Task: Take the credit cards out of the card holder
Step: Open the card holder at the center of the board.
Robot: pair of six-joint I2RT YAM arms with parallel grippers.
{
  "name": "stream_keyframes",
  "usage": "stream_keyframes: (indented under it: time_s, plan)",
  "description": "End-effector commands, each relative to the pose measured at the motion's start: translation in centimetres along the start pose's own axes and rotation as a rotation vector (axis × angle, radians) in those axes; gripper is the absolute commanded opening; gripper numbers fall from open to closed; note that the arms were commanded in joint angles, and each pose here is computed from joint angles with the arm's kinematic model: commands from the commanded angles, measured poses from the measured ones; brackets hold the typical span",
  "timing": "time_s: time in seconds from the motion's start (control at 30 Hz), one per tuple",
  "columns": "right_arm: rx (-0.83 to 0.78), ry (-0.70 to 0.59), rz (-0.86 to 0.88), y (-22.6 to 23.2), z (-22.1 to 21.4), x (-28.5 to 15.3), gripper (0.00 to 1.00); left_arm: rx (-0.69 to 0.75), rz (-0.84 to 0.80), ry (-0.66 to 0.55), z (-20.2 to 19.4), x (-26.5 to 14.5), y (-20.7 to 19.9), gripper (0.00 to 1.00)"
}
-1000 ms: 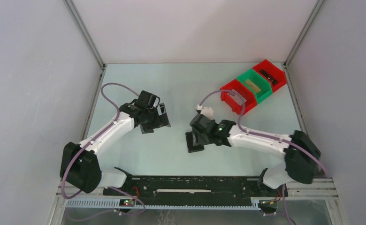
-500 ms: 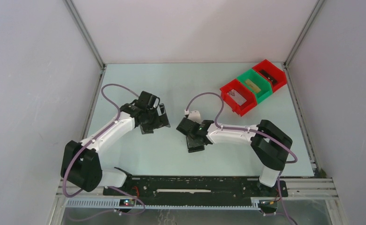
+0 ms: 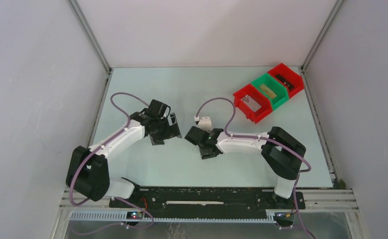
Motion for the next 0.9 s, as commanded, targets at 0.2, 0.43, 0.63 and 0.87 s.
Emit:
stream_keyframes:
  time_s: [0.2, 0.43, 0.63, 0.87]
  plan:
    - [0.005, -0.124, -0.036, -1.1, 2.7, -1.5, 0.46, 0.008, -0.040, -0.003, 0.6, 0.3, -0.8, 0.93]
    - [0.047, -0.111, -0.023, -1.5, 3.7, -0.9, 0.47, 0.008, -0.049, 0.013, 0.5, 0.7, -1.1, 0.92]
    - [0.064, -0.068, -0.018, -2.0, 3.8, 0.1, 0.49, 0.011, -0.051, 0.021, 0.5, 0.9, -1.2, 0.92]
    - [0.127, 0.015, 0.010, -3.0, 2.3, 1.5, 0.48, 0.013, -0.051, 0.032, 0.4, 1.1, -1.4, 0.92]
Point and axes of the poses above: each gripper's point midway between its finger pads, its own x axis out along the fingers, its own y axis along the line the jaws close on, z = x × y, the point moved 6 cm from there along -x, back along the fingers, and after that the axes turned 14 degrees about x, right-handed, at the moved point
